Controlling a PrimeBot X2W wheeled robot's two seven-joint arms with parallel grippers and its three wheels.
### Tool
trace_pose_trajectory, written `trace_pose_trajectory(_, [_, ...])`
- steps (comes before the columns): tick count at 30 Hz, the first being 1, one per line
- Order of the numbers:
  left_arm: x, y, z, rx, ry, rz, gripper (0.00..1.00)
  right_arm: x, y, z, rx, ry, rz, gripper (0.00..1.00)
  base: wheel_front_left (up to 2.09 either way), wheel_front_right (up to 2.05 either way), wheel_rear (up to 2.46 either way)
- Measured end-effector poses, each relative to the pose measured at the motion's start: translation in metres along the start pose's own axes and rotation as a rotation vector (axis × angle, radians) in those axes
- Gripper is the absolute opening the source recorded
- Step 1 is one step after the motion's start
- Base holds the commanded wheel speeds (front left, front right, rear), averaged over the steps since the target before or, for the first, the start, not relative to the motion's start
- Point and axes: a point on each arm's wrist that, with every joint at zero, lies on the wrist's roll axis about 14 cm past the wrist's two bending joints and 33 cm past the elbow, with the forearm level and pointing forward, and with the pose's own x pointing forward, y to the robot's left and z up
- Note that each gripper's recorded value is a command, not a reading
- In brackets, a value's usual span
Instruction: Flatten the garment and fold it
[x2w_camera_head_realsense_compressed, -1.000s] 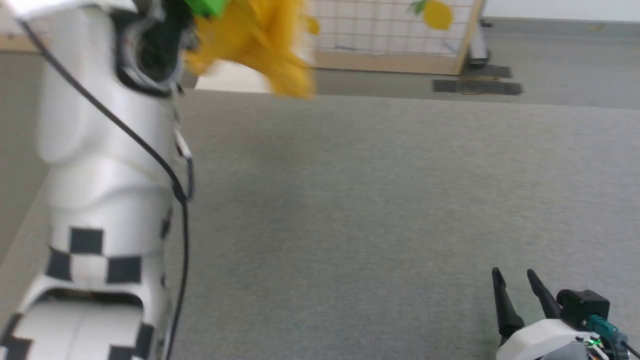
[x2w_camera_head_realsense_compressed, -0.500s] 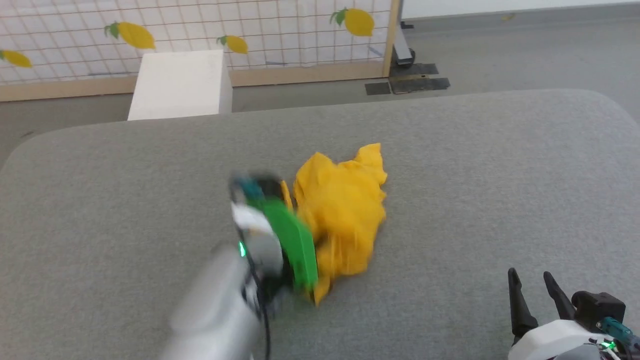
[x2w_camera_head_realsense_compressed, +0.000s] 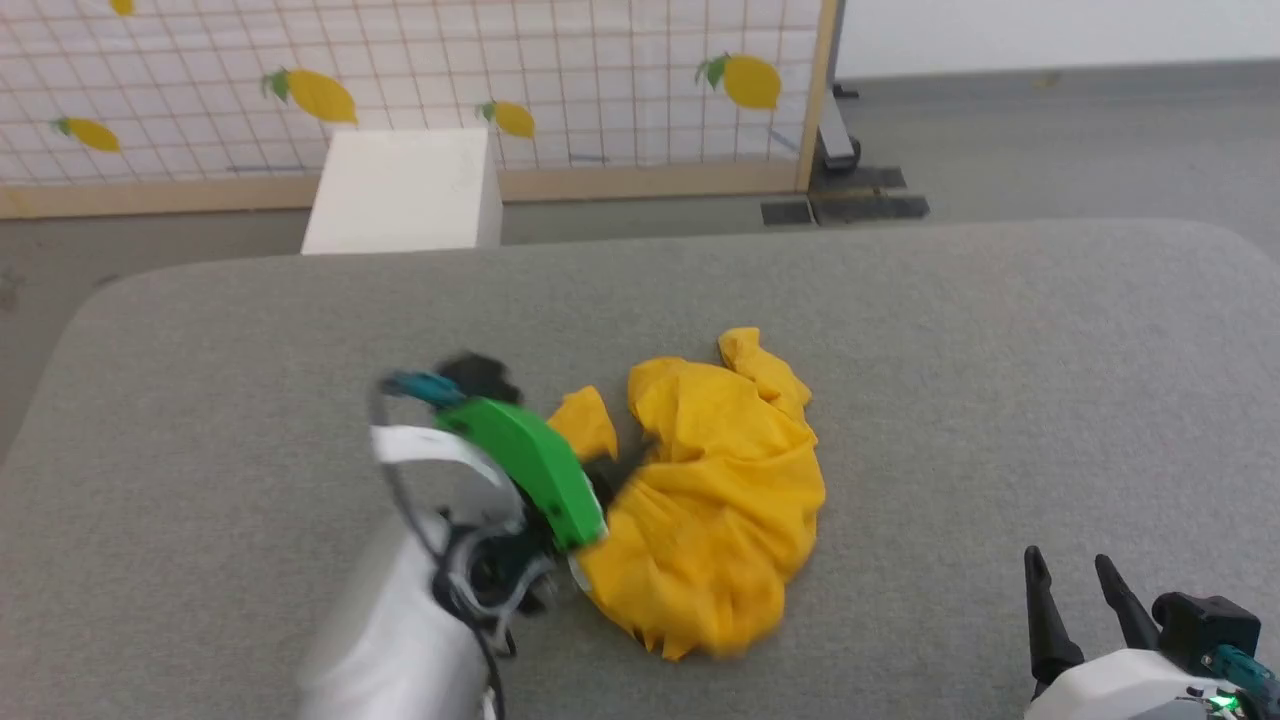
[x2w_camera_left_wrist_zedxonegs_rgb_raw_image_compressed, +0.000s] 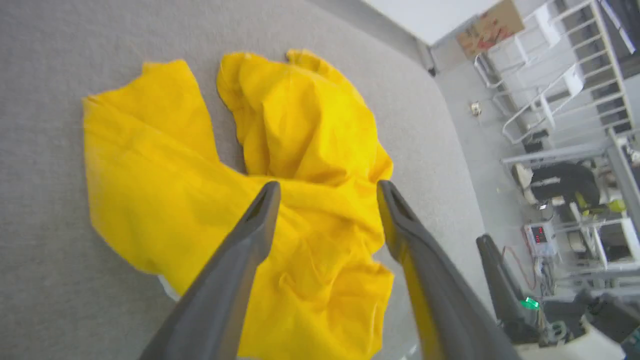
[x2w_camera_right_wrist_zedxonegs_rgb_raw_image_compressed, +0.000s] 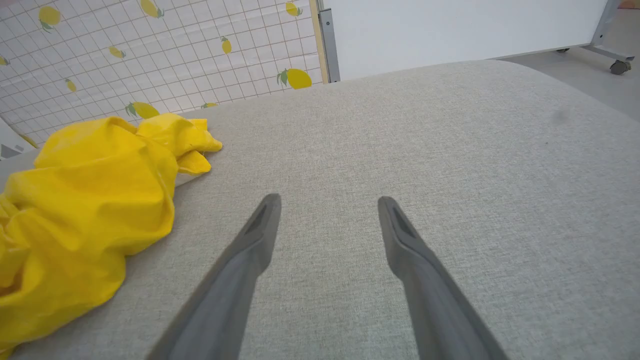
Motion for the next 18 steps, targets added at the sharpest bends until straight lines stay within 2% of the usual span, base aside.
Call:
trace_pose_trajectory(6, [-0.064,0.001,0.11,-0.025,-0.498,-0.018,1.0,0.002,0.01,0.014,0.01,-0.045,0.031,1.0,0.0,0.0,0.0])
trace_pose_trajectory(9, [-0.112,0.028,0.142,0.067,-0.721,0.094,1.0,0.004,0.016,0.022,0.013,-0.065,0.049,1.0,0.0,0.0,0.0])
trace_pose_trajectory(14, [-0.163,0.072,0.136,0.235,-0.901,0.304,1.0,0.007,0.024,0.028,0.009,-0.072,0.074,1.0,0.0,0.0,0.0])
trace_pose_trajectory(18, [-0.174,0.09,0.106,0.358,-0.905,0.393,1.0,0.011,0.03,0.028,0.007,-0.057,0.09,1.0,0.0,0.0,0.0])
